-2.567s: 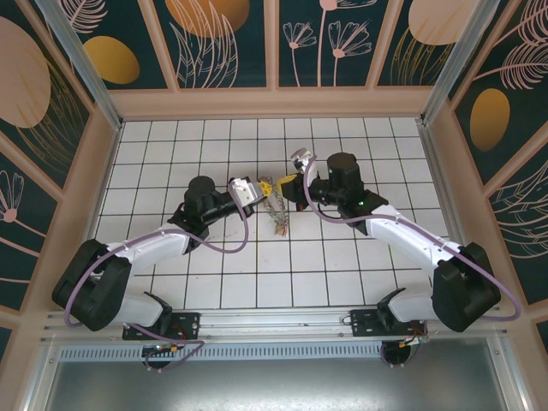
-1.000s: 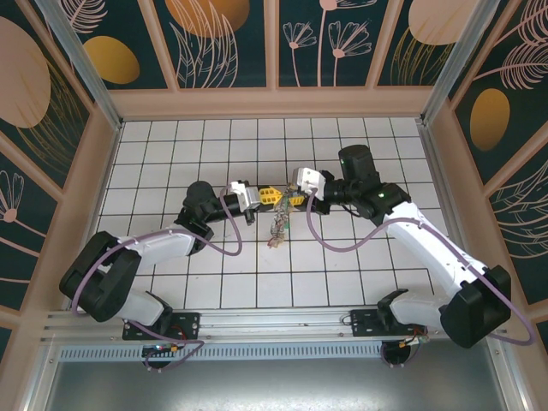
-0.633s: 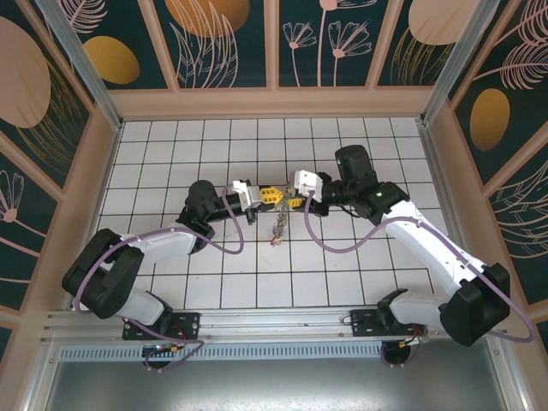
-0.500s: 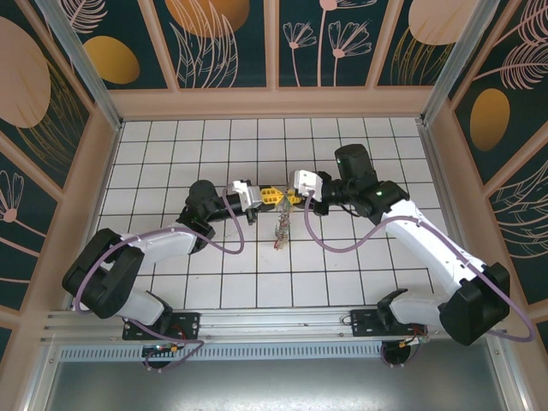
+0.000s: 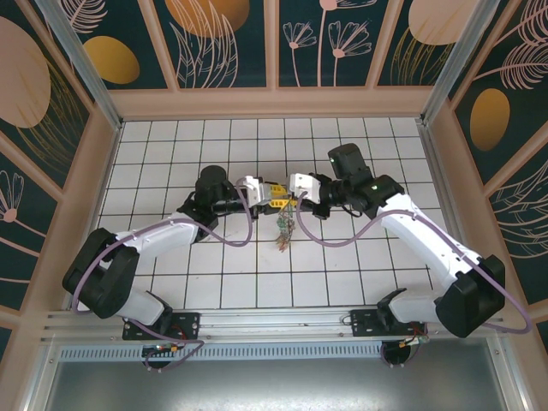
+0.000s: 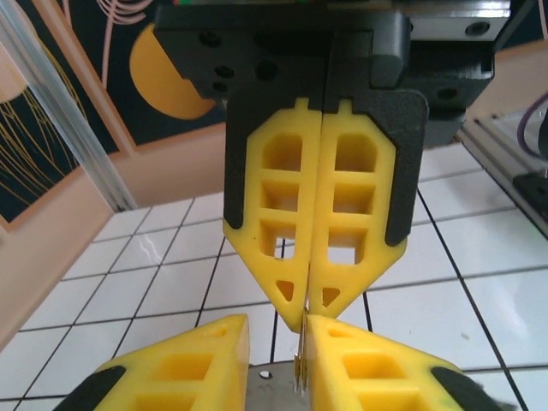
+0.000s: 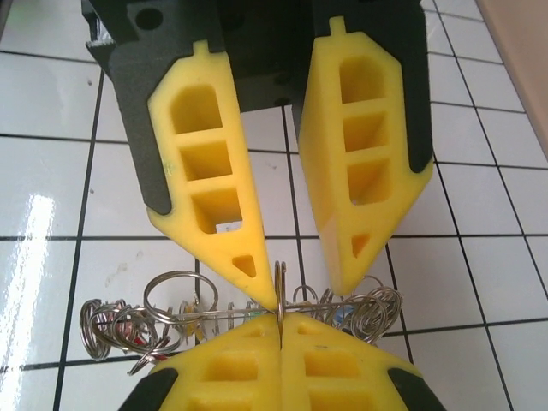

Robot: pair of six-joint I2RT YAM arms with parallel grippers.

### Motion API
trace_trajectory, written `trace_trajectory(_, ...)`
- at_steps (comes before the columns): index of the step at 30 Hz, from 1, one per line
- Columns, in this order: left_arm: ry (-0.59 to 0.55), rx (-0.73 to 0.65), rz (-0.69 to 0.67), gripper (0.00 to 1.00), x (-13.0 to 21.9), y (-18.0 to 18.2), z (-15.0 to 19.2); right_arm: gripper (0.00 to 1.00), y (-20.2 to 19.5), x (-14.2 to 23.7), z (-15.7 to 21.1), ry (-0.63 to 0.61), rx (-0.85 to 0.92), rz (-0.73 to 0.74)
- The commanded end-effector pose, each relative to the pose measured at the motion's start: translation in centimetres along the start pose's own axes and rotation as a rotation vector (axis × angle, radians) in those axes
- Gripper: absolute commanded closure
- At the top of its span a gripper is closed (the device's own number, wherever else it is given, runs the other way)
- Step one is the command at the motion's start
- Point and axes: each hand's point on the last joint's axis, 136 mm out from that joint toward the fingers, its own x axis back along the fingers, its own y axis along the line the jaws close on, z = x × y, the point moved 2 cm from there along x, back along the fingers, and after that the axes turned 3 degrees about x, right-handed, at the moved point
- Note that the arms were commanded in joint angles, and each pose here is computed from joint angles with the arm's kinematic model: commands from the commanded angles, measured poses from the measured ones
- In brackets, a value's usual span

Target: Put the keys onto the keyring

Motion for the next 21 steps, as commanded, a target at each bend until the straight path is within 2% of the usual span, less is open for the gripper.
trace_trajectory(1, 0.091, -0.011, 0.06, 0.78, 0.0, -1.0, 1.4, 1.0, -0.4, 0.6, -1.1, 0.016, 0.052, 0.009)
trace_trajectory(6, 0.136, -0.012, 0.073, 0.82, -0.2, -1.0, 2.3, 1.0, -0.6, 0.7, -1.6, -0.008, 0.048, 0.018)
trace_trajectory(8, 0.141, -0.016, 0.065, 0.89, -0.2, -0.8, 2.4, 1.0, -0.6, 0.7, -1.7, -0.01, 0.047, 0.017)
trace_trajectory(12, 0.142, -0.023, 0.043, 0.96, -0.3, -0.3, 2.2, 1.0, -0.6, 0.4, -1.8, -0.012, 0.047, 0.009)
trace_trajectory(14, 0.128, -0.019, 0.038, 0.94, -0.4, -0.1, 1.8, 1.0, -0.5, 0.2, -1.7, -0.009, 0.044, 0.004)
trace_trajectory(17, 0.099, -0.006, 0.041, 0.82, -0.4, -0.2, 1.3, 1.0, -0.5, 0.1, -1.7, -0.01, 0.038, 0.0)
trace_trajectory(21, 0.084, 0.005, 0.05, 0.8, -0.4, -0.3, 1.0, 1.0, -0.4, -0.1, -1.5, -0.002, 0.033, 0.001)
